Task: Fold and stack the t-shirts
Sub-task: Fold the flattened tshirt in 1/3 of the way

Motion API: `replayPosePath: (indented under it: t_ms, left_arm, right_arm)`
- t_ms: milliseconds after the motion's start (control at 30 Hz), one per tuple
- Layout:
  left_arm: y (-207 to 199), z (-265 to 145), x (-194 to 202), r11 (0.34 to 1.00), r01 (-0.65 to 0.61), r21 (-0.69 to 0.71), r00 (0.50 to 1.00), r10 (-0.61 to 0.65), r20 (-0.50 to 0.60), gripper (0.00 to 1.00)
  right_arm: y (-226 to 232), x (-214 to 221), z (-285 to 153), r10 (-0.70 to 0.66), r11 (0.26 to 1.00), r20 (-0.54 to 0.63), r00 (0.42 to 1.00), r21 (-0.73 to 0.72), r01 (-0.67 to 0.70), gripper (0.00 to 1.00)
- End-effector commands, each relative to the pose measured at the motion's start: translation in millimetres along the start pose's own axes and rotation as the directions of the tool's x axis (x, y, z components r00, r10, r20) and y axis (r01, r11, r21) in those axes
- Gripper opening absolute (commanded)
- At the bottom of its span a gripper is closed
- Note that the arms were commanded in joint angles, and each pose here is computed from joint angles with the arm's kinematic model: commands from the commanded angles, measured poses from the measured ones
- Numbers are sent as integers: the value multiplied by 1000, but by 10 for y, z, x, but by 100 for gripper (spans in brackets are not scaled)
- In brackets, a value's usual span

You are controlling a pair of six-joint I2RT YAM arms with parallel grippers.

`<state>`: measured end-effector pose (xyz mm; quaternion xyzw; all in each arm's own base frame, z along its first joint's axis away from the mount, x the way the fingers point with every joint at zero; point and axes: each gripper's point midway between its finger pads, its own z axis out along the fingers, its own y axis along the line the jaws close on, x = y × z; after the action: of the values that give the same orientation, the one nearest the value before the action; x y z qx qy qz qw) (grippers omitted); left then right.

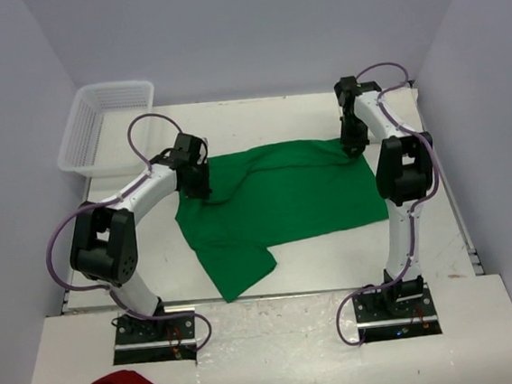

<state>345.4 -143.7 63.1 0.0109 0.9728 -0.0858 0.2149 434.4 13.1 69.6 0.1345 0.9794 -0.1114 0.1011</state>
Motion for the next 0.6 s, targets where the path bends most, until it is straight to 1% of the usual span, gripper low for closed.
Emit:
replayPosePath:
  t_ms: [0, 33, 67, 133, 167, 233, 433, 533, 567]
  left_arm:
    - [-2, -61, -104, 1000, -23, -7, 1000, 23, 16, 0]
    - [-6, -67, -118, 1000, -24, -7, 1000, 24, 18, 0]
    - [-7, -71, -116, 1000, -27, -6, 999, 27, 16, 0]
    - [-9, -84, -119, 1000, -27, -4, 999, 27, 20, 0]
    - [-9, -84, -109, 1000, -24, -3, 1000, 24, 18, 0]
    - [-12, -90, -89, 1000, -23, 2, 1000, 23, 18, 0]
    - [-8, -164, -89, 1000, -29, 2, 999, 29, 26, 0]
    - [-1, -209, -123, 999, -40, -3, 999, 40, 29, 0]
    - [1, -228, -120, 999, -43, -4, 999, 43, 25, 0]
  right_arm:
    - [10, 33, -49, 16, 1000, -6, 1000, -21, -16, 27]
    - [9, 21, -57, 21, 999, 0, 1000, -25, -21, 31]
    - [3, 11, -84, 25, 999, 6, 1000, -26, -25, 42]
    - [11, -29, -146, 27, 999, 35, 999, -28, -26, 48]
    - [-3, -65, -225, 33, 999, 61, 998, -28, -31, 59]
    - [35, -101, -335, 22, 999, 92, 996, -46, -17, 74]
    - [145, -8, -555, 0, 996, 125, 992, -89, 11, 77]
    - [219, 41, -489, -14, 994, 102, 995, -104, 24, 76]
    - [243, 48, -482, -20, 994, 91, 996, -110, 30, 74]
